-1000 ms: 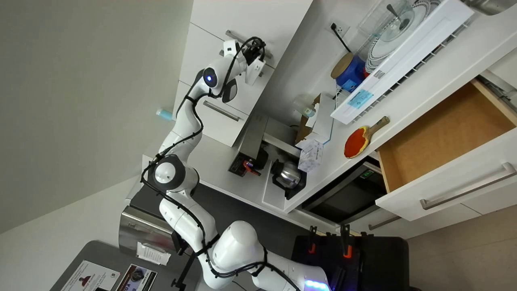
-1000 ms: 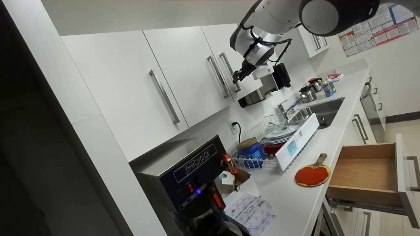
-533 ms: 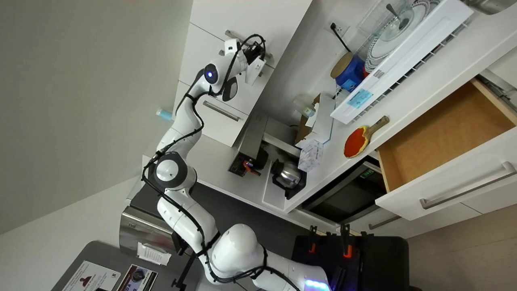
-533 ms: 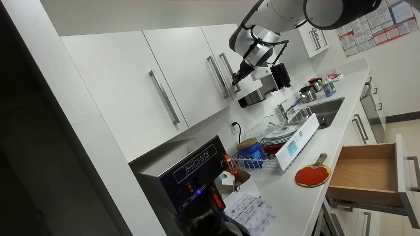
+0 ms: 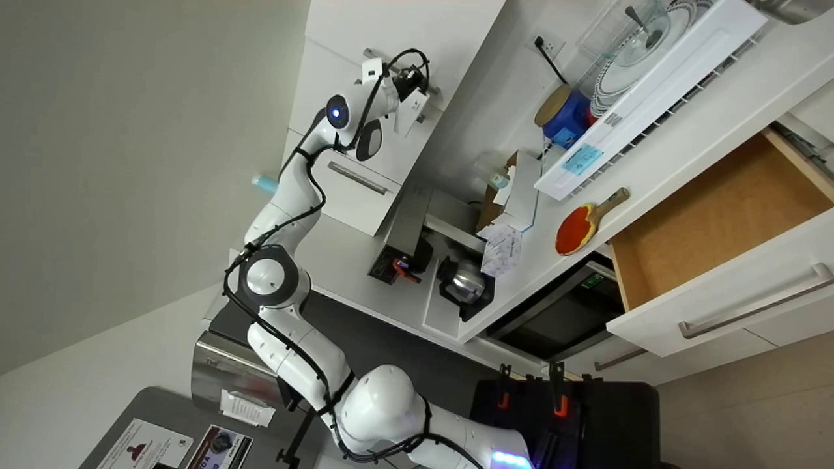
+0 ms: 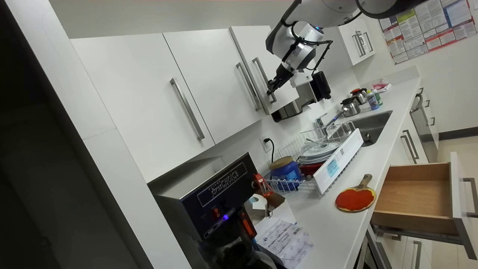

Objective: Open the top right cabinet door

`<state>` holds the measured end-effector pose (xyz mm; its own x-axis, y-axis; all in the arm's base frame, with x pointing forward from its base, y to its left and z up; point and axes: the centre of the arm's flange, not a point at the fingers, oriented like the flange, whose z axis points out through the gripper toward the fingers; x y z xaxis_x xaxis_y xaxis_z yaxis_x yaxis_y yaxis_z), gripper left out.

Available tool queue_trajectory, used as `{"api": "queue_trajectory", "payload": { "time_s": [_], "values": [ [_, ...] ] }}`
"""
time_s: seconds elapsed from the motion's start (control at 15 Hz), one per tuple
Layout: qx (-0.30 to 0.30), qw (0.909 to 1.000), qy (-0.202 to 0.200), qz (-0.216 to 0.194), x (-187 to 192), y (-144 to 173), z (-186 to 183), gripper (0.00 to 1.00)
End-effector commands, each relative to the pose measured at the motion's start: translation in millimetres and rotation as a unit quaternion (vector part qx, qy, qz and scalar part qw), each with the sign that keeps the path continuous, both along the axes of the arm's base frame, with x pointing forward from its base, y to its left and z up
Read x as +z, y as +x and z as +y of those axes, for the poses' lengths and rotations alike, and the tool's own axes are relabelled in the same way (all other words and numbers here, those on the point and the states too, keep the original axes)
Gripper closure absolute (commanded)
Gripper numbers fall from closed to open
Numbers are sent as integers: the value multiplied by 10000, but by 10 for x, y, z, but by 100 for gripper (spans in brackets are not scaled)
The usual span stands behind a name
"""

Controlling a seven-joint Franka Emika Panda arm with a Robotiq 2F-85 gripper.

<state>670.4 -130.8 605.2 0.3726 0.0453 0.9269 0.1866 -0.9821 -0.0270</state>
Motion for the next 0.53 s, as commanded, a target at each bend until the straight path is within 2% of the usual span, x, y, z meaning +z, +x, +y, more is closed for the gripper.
{"api": "queue_trajectory", "payload": {
  "time_s": [0.0,0.47],
  "values": [
    [-282,9994,207,52,100,-382,-527,96],
    [213,9993,286,84,74,-693,-1019,96]
  ]
}}
